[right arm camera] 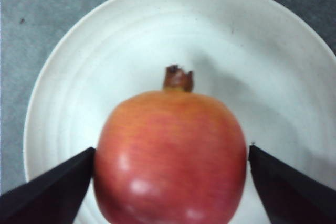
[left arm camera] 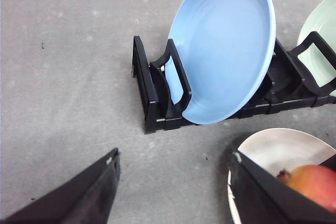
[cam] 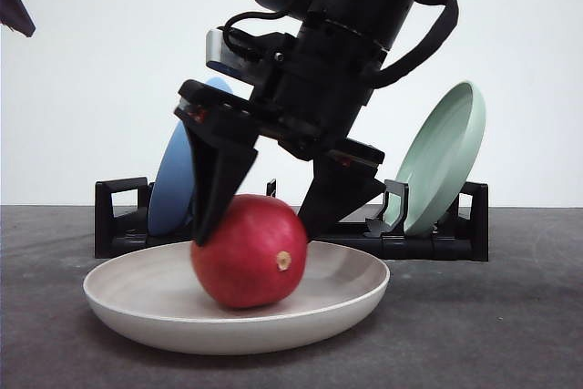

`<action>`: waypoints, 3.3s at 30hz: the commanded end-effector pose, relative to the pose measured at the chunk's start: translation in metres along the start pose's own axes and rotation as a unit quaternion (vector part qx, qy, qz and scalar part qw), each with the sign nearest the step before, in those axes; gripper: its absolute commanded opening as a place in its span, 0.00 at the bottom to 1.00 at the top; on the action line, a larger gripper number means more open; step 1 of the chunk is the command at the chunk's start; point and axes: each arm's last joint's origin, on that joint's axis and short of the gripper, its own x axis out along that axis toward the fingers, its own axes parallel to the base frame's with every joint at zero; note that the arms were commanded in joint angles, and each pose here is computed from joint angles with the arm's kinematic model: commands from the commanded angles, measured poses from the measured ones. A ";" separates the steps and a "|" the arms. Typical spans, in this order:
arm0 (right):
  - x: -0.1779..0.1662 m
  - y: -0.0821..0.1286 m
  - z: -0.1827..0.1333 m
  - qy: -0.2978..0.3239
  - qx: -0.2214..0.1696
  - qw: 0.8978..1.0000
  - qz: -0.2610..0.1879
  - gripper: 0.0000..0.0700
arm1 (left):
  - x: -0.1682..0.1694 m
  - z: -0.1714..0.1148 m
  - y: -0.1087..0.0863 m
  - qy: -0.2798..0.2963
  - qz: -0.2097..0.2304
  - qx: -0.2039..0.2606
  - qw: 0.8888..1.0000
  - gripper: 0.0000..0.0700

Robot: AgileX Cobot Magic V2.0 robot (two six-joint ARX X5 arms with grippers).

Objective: Place pomegranate in white plate

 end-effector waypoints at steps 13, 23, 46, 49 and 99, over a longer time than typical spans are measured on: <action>-0.051 0.004 -0.007 -0.122 -0.082 0.989 -0.007 0.94 | 0.000 0.002 0.000 -0.006 0.002 -0.001 1.000 0.56; -0.089 -0.036 -0.072 -0.202 -0.030 0.979 -0.006 0.94 | 0.000 0.002 0.000 -0.006 0.002 -0.001 1.000 0.56; -0.128 -0.094 -0.126 -0.251 0.057 0.961 -0.100 0.64 | -0.001 -0.003 0.000 0.021 0.004 -0.005 1.000 0.34; -0.128 -0.094 -0.126 -0.251 0.057 0.961 -0.102 0.05 | -0.001 -0.003 0.000 0.023 0.004 -0.009 1.000 0.03; -0.128 -0.094 -0.125 -0.257 0.053 0.960 -0.098 0.08 | 0.009 -0.152 0.032 -0.194 0.108 0.004 0.975 0.02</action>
